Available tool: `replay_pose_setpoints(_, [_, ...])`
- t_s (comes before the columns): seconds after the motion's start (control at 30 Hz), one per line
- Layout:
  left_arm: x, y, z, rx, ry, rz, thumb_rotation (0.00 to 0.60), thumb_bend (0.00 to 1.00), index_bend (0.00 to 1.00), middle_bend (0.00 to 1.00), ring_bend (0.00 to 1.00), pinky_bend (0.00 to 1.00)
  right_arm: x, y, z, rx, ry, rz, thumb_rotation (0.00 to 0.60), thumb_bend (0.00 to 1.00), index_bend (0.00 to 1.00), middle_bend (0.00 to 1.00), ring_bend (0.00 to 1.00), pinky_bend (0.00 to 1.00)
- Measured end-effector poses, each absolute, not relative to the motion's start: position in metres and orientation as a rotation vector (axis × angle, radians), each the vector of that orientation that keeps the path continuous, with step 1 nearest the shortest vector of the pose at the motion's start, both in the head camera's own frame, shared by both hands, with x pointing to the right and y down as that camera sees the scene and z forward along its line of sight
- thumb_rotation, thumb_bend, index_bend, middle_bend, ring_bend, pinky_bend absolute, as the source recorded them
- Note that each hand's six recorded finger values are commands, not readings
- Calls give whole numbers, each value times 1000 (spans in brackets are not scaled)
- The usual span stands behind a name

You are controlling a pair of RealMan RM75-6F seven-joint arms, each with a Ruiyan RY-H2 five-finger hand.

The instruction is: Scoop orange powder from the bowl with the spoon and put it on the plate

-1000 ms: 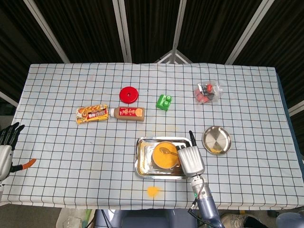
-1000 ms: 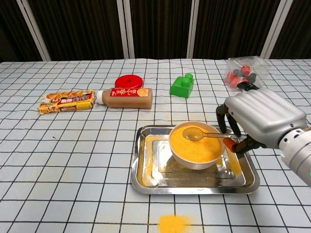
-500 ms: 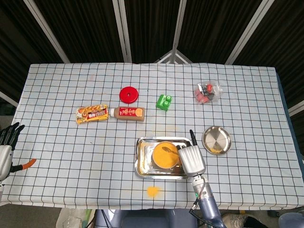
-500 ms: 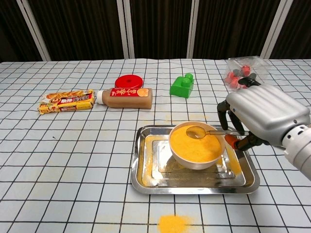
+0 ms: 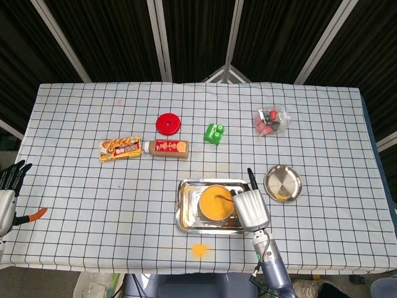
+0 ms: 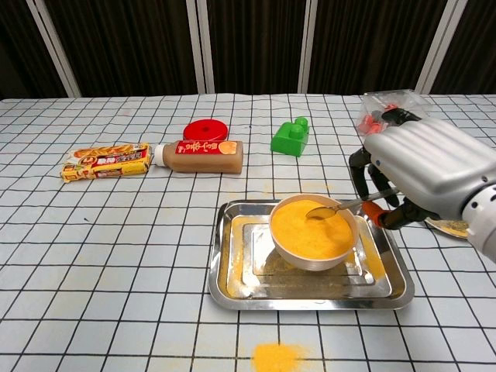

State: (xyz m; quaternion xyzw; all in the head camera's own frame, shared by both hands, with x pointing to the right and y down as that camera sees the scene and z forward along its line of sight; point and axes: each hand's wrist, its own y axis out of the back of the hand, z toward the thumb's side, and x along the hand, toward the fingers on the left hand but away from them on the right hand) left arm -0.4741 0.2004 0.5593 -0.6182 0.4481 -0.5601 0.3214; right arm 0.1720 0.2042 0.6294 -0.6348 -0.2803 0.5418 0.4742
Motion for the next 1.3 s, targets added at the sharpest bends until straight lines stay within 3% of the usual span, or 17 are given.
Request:
replay_pose_setpoints(0.63, [-474, 200, 559, -1628, 1181, -1472, 600, 1, 0, 0, 0, 0, 169, 205, 621, -1578, -720, 1274, 600, 698, 882, 797, 488, 0])
replay_pose_setpoints(1.3, [-474, 200, 559, -1633, 1188, -1473, 600, 1, 0, 0, 0, 0, 169, 203, 621, -1512, -684, 1204, 600, 702, 898, 805, 487, 0])
